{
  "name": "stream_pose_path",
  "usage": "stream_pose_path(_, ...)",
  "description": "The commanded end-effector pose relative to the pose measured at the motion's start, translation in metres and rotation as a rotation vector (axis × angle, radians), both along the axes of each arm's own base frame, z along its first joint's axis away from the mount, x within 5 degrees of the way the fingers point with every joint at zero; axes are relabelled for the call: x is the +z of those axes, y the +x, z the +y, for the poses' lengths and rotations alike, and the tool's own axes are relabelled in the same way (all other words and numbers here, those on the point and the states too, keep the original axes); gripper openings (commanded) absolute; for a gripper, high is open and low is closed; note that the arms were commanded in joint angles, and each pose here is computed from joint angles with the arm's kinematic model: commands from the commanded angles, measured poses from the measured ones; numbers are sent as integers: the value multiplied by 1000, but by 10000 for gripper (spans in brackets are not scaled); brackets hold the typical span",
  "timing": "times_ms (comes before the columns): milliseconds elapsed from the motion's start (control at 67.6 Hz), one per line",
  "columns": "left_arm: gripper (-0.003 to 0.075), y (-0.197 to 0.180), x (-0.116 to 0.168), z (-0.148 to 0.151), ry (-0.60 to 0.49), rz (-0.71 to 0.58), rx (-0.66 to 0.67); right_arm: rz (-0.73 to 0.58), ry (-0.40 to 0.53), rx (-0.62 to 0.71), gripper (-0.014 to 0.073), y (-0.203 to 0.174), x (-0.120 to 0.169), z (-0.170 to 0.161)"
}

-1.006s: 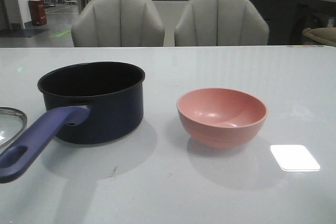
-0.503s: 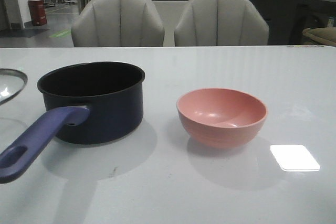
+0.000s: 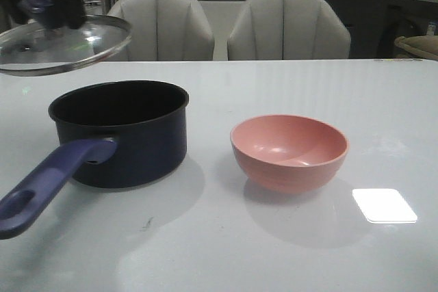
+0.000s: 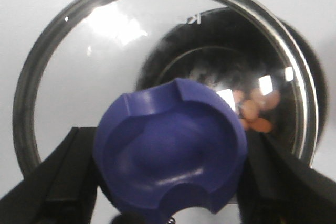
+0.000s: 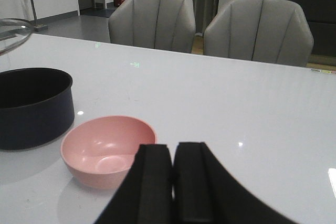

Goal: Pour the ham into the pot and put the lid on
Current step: 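Lift the glass lid and lower it onto the saucepan, then open the left gripper and raise it off the lid knob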

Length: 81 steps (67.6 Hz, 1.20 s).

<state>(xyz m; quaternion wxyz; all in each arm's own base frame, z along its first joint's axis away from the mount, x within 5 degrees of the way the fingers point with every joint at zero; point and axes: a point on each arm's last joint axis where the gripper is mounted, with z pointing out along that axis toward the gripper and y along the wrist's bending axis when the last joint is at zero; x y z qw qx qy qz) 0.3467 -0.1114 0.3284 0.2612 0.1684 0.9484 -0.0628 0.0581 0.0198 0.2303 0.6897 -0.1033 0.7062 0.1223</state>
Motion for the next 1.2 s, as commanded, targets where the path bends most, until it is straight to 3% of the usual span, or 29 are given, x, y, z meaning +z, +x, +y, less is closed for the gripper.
stream_pose_path(0,301,-3,24,-24,-42,-103,-60,-91,12,-12,158,0,15,-1)
stream_pose_path(118,301,1,14,-42,-24,-46,-101,-91,12,-12,158,0,15,-1)
stream_pose_path(532,307,21,-17,-52,7,38,-106,-91,12,-12,158,0,15,-1)
stream_pose_path(606,344,23,-20,-52,8,42,-106,-91,12,-12,158,0,15,-1)
stream_pose_path(739,527,25,-24,-53,11,49,-106,-91,12,-12,158,0,15,-1)
stream_pose_path(828,596,26,-24,-53,9,44,-105,-91,12,-12,158,0,15,-1)
stream_pose_path(1183,607,29,-7,-55,-13,-25,-104,-91,12,-12,158,0,15,-1)
